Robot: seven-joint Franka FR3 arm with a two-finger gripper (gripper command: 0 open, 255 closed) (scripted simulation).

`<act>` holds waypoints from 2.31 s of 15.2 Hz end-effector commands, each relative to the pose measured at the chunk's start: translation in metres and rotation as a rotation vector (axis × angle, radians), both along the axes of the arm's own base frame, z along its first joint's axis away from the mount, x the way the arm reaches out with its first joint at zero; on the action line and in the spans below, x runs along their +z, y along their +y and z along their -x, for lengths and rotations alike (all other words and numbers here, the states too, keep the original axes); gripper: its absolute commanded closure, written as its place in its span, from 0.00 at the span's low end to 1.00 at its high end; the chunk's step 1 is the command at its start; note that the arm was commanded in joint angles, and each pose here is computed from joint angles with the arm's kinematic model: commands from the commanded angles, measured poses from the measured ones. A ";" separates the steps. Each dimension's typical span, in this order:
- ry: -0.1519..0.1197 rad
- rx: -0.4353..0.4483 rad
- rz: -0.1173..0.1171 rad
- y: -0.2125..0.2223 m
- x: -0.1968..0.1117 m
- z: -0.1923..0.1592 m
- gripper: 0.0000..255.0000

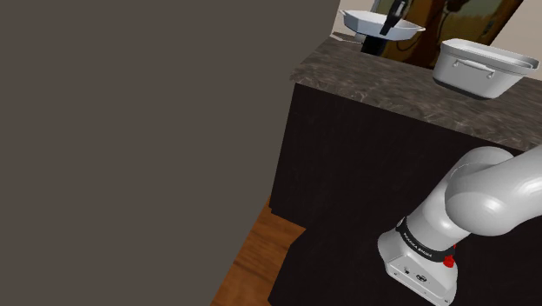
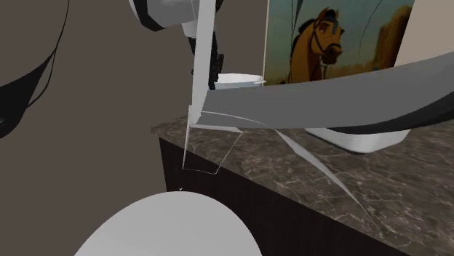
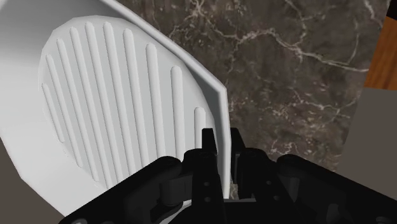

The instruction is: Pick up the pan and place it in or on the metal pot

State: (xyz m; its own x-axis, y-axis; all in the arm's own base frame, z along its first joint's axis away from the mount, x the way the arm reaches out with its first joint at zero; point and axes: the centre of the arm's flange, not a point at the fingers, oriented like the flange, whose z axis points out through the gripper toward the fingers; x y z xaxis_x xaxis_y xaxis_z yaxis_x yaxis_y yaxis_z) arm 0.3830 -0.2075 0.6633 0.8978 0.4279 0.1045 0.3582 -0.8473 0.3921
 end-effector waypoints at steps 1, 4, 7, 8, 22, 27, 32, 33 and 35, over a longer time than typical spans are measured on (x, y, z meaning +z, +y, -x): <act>-0.001 0.000 0.000 -0.001 0.011 0.000 1.00; -0.001 0.000 0.000 -0.001 0.027 0.000 1.00; -0.001 0.000 0.000 -0.001 0.042 0.000 1.00; -0.001 0.000 0.000 -0.001 0.048 0.000 1.00; -0.001 0.000 0.000 -0.066 0.081 0.083 1.00; -0.001 0.000 0.000 -0.107 0.083 0.134 1.00; -0.001 0.000 0.000 -0.148 0.085 0.186 1.00; -0.001 0.000 0.000 -0.156 0.086 0.196 1.00; -0.001 0.000 0.000 -0.173 0.087 0.217 1.00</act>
State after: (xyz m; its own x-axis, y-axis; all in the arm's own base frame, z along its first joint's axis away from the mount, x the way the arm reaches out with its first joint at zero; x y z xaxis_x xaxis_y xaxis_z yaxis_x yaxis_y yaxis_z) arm 0.1764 -0.3673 0.7498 0.8981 0.4270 0.1054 0.3572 -0.8479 0.3918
